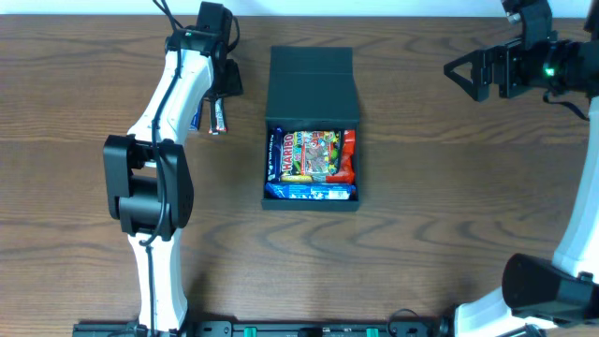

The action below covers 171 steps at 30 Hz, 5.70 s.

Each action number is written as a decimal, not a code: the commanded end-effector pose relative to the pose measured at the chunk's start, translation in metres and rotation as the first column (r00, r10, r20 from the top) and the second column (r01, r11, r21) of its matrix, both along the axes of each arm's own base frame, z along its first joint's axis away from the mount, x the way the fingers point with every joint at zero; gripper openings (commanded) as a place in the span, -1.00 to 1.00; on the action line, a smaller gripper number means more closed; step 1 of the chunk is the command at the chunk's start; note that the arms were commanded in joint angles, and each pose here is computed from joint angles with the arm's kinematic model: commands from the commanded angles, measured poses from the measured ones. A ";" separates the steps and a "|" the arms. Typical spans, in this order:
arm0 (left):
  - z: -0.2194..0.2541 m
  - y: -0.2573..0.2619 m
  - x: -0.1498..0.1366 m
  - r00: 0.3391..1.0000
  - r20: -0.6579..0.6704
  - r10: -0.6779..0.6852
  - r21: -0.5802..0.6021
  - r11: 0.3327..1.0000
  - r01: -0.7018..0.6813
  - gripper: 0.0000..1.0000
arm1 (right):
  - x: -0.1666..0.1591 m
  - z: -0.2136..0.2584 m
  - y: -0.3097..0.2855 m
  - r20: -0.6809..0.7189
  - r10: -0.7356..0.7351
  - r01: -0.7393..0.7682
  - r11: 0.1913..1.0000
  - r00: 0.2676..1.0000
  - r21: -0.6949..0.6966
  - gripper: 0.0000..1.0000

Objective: Pack container
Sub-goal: 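Move the left gripper to the Eclipse tin and green stick pack, then grasp the green stick pack with the left gripper, then carry the green stick pack into the box and release it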

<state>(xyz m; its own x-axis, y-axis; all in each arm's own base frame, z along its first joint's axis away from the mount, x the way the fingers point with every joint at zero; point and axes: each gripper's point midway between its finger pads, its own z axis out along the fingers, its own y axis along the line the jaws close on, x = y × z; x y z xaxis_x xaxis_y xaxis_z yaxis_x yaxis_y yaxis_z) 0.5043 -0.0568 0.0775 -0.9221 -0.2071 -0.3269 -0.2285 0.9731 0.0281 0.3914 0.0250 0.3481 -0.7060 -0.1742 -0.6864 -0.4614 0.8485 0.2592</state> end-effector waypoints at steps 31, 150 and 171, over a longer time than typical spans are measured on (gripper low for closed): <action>-0.079 0.006 0.030 1.000 -0.007 -0.012 -0.025 1.000 0.012 0.21 | -0.001 -0.002 -0.001 -0.007 0.003 -0.003 1.000 1.000 0.009 0.99; -0.026 -0.164 -0.123 0.965 -0.144 -0.218 -0.147 0.969 0.197 -0.82 | -0.010 0.020 -0.053 0.022 -0.163 0.160 0.983 0.986 0.092 0.99; -0.032 -0.160 -0.119 0.958 -0.142 -0.249 -0.105 0.966 0.235 0.09 | -0.010 0.020 -0.053 0.022 -0.163 0.160 0.983 0.986 0.092 0.98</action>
